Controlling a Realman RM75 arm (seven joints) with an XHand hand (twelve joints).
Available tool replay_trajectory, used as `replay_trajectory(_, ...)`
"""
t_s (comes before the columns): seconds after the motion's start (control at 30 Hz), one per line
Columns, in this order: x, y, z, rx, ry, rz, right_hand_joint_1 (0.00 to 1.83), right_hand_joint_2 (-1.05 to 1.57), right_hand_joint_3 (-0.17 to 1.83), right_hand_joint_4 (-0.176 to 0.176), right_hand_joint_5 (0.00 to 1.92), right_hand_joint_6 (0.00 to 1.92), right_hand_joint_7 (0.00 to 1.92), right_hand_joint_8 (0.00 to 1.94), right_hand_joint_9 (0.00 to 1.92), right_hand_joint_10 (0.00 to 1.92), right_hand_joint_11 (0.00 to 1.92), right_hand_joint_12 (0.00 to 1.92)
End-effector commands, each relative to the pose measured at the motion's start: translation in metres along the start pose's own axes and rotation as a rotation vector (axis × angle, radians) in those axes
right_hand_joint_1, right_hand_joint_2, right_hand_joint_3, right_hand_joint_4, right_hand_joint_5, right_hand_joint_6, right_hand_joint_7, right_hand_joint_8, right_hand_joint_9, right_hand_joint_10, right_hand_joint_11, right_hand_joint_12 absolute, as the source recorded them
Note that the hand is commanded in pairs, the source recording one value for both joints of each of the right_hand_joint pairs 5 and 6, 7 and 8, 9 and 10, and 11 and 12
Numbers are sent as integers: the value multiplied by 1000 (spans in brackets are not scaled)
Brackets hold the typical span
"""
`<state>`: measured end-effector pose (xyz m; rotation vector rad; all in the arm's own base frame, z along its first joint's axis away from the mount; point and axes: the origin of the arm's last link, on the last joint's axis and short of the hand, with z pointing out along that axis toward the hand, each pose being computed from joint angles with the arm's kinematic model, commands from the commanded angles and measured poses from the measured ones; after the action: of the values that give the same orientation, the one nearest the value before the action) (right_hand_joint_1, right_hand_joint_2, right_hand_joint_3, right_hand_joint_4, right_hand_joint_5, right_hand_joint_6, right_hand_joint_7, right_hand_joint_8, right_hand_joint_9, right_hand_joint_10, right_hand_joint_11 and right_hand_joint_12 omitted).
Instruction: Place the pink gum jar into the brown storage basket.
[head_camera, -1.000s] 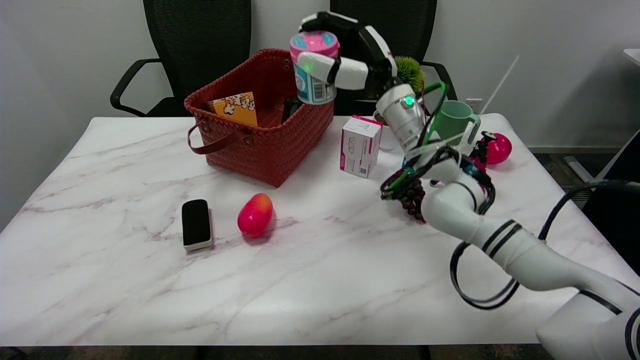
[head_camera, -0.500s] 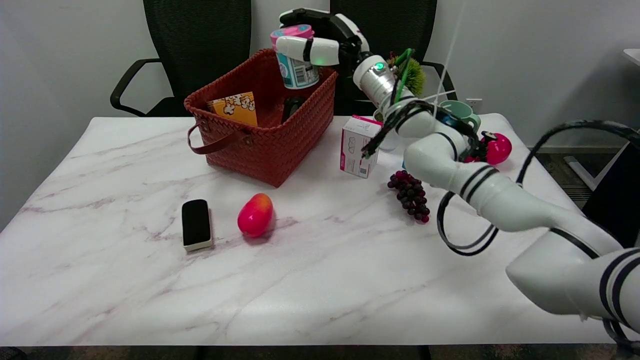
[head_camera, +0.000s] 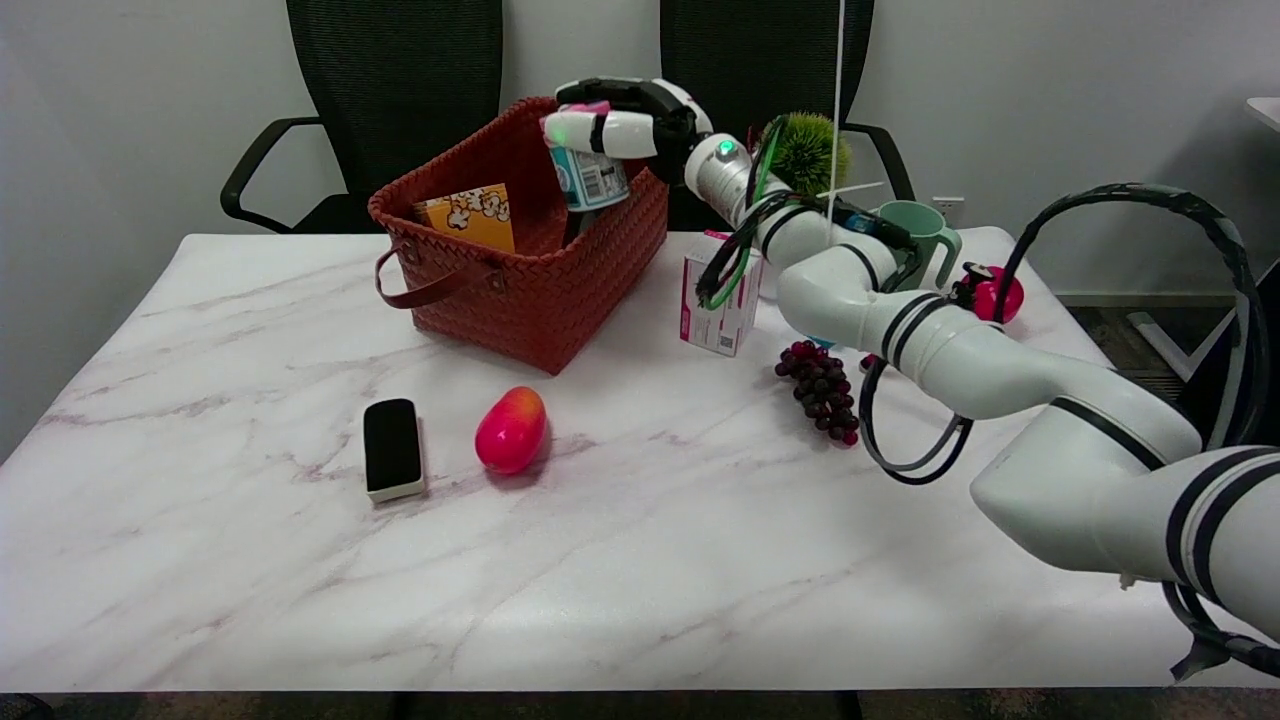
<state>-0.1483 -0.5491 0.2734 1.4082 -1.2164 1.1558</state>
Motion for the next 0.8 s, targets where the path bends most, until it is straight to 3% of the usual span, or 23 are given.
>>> replay_trajectory(0.03, -6, 52, -7, -165, 12, 30, 1328, 1183, 495, 0, 753, 753, 1043, 1043, 1048, 1048, 817, 817)
replay_trajectory(0.3, -5, 52, -11, -152, 9, 52, 1317, 1201, 502, 0, 756, 756, 1049, 1049, 1055, 1055, 853, 853)
replay_trajectory(0.8, -15, 22, -3, -57, -27, 38, 1294, 1230, 501, 0, 763, 763, 1060, 1060, 1060, 1060, 850, 850)
